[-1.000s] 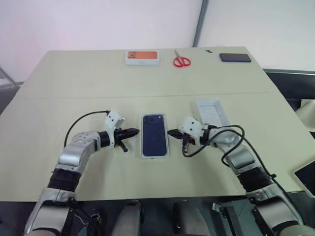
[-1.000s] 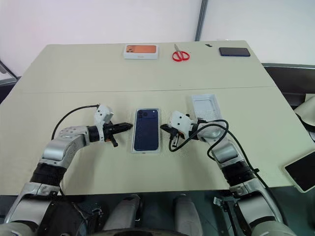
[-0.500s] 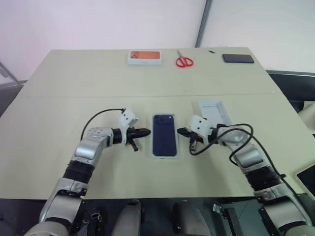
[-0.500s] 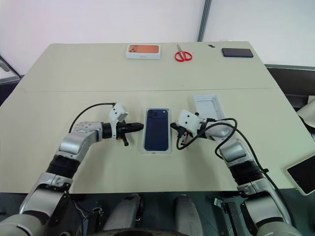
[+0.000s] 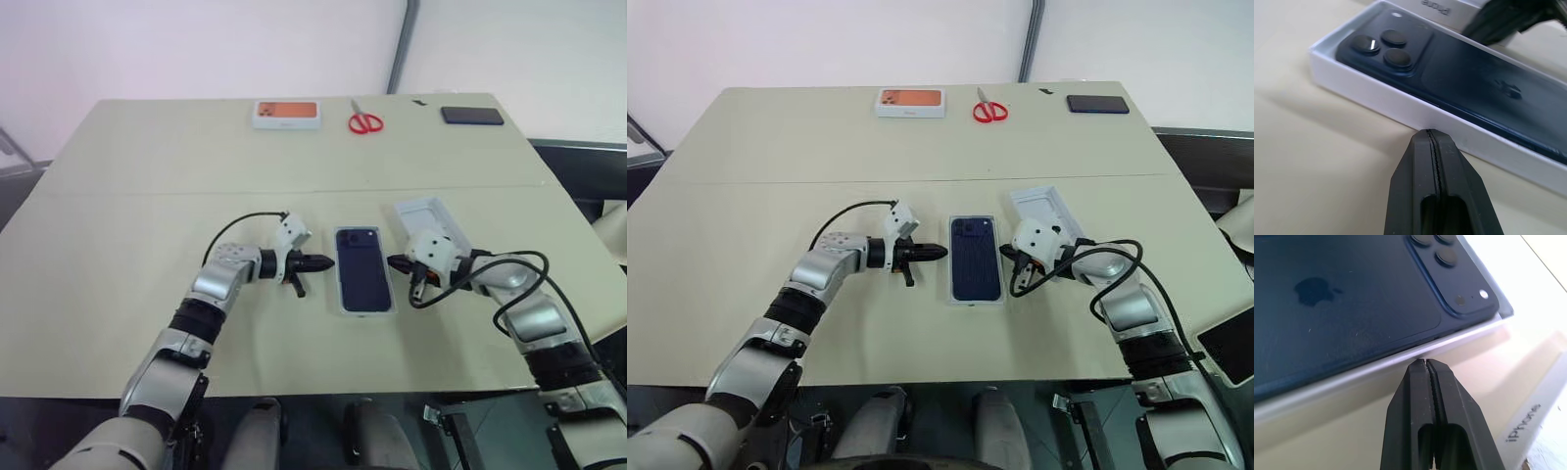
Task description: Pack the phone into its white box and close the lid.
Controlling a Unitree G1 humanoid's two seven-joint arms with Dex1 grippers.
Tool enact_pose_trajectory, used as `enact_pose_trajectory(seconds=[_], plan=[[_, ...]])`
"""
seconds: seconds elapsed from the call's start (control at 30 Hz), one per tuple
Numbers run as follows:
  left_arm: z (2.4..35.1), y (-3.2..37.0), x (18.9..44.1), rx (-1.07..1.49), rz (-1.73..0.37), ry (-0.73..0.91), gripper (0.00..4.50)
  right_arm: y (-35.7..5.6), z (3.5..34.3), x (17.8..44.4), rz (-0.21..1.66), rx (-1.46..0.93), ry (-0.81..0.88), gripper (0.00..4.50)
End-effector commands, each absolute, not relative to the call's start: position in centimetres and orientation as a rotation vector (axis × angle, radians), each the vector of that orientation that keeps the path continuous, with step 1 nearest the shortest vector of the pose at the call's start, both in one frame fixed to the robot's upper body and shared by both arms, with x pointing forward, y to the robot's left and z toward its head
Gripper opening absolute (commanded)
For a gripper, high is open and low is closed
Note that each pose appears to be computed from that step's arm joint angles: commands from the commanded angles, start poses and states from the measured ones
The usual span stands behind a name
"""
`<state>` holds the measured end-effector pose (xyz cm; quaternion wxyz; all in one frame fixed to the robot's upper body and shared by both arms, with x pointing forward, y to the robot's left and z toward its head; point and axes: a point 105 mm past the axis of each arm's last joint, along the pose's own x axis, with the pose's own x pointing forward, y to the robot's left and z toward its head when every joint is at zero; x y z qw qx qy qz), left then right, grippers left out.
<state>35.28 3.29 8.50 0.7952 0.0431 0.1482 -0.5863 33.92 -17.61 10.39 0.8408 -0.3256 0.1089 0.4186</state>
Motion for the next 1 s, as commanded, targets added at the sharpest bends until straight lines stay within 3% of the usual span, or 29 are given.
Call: enact_pose_trajectory(seconds=[0.03, 0.53, 1.0], plan=[[9.5, 1.8, 35.0, 0.127, -1.317, 0.265, 0.00, -17.4, 12.1, 33.7, 0.883, -0.689, 0.160, 0.06], [9.8, 1.4, 35.8, 0.107, -1.286, 0.242, 0.00, -18.2, 11.8, 33.6, 0.864, -0.705, 0.178, 0.06], [10.6, 3.8, 36.8, 0.136, -1.224, 0.223, 0.00, -19.2, 12.4, 33.5, 0.851, -0.736, 0.183, 0.06]])
